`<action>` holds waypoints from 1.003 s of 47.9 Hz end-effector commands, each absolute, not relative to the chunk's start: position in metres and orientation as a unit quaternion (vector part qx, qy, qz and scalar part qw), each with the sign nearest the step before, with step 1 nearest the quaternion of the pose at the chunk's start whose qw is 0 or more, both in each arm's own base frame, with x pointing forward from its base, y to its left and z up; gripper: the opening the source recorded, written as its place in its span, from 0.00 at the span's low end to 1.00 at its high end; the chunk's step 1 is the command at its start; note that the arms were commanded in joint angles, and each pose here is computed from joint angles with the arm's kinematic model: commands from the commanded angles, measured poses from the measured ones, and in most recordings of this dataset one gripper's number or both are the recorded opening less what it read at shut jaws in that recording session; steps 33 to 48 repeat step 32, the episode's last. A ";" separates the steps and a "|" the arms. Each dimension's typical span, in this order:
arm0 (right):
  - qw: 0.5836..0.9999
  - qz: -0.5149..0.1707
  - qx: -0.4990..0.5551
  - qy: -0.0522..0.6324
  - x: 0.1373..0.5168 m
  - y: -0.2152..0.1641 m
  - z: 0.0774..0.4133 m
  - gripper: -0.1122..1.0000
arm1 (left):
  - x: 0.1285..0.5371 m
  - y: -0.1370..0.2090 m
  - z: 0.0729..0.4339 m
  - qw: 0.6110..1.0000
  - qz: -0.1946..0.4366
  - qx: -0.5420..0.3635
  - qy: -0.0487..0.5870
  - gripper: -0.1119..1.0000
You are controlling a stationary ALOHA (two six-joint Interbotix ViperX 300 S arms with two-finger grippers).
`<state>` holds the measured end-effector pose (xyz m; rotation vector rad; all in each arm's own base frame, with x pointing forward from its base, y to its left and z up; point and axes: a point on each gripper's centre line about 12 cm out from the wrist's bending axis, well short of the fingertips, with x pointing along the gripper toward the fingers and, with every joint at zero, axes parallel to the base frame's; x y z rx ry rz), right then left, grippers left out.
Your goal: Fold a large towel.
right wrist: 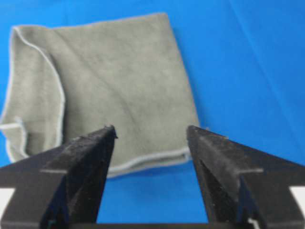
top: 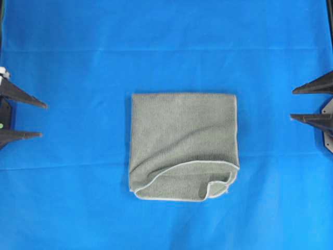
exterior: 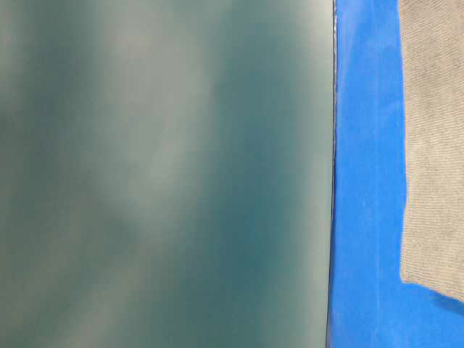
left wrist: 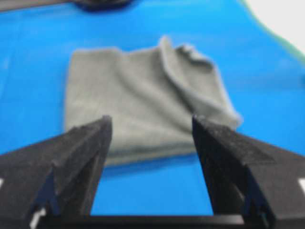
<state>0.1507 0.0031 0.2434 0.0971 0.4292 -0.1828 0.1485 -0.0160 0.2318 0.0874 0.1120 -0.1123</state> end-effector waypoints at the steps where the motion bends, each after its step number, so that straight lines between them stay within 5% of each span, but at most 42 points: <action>1: 0.973 -0.102 0.061 0.199 0.148 -0.001 0.238 0.67 | 0.145 -0.013 0.228 0.997 -0.045 0.041 0.051 0.68; 48: 0.960 -0.147 0.087 0.224 0.147 -0.007 0.218 0.65 | 0.145 -0.010 0.221 0.997 -0.037 0.036 0.060 0.68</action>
